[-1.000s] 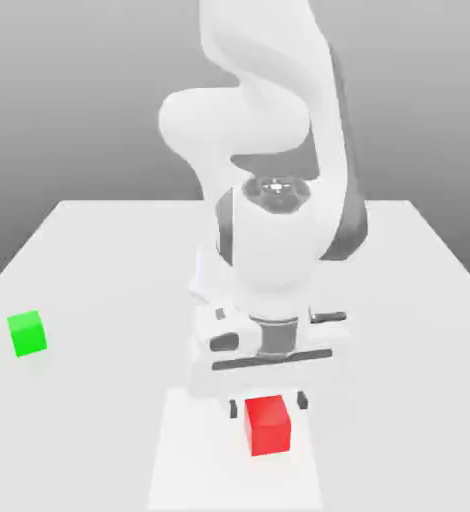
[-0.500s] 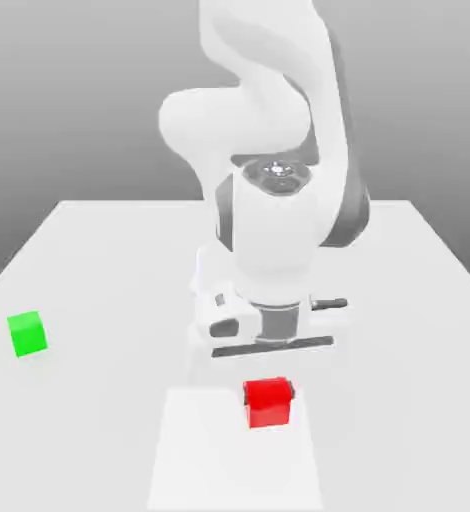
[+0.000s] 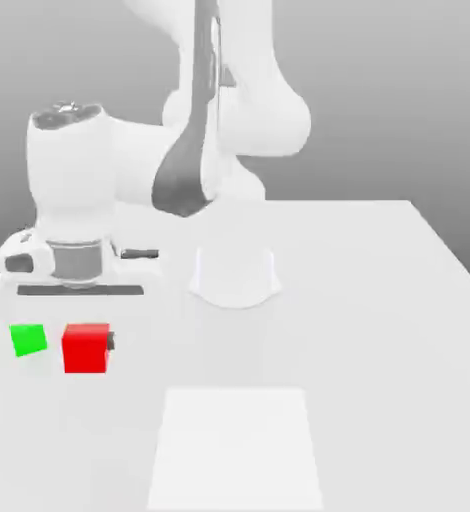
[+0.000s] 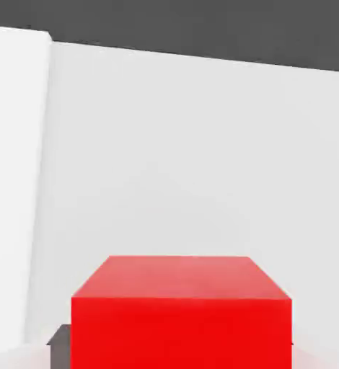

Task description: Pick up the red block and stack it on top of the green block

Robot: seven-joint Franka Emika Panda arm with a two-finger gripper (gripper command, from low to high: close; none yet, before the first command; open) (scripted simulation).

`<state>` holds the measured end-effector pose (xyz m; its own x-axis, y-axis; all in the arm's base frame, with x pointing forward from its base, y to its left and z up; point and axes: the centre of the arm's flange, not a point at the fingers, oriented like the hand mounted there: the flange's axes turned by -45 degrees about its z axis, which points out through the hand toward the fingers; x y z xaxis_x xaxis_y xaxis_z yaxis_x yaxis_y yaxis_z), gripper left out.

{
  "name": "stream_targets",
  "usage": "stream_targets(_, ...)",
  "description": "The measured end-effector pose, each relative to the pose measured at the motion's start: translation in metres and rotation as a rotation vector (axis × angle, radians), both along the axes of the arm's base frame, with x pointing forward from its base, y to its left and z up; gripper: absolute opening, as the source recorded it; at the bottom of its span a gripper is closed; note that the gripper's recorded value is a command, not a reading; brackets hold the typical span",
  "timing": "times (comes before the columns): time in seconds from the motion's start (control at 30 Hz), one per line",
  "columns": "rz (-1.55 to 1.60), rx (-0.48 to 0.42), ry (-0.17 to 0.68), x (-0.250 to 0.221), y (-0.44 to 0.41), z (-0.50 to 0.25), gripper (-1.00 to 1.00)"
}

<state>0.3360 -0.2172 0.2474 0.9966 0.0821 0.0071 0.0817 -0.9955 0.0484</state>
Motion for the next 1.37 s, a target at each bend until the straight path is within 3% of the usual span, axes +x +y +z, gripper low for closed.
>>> stream_targets(0.47,-0.043,0.044,0.009,-0.152,-0.13,0.0,-1.0)
stream_targets(1.3,-0.046,0.048,0.007,-0.158,-0.133,-0.066,-1.0)
stream_targets(1.33,-0.046,0.048,0.009,-0.159,-0.133,-0.068,1.0)
stream_targets(1.37,-0.046,0.048,0.009,-0.159,-0.133,-0.068,1.0)
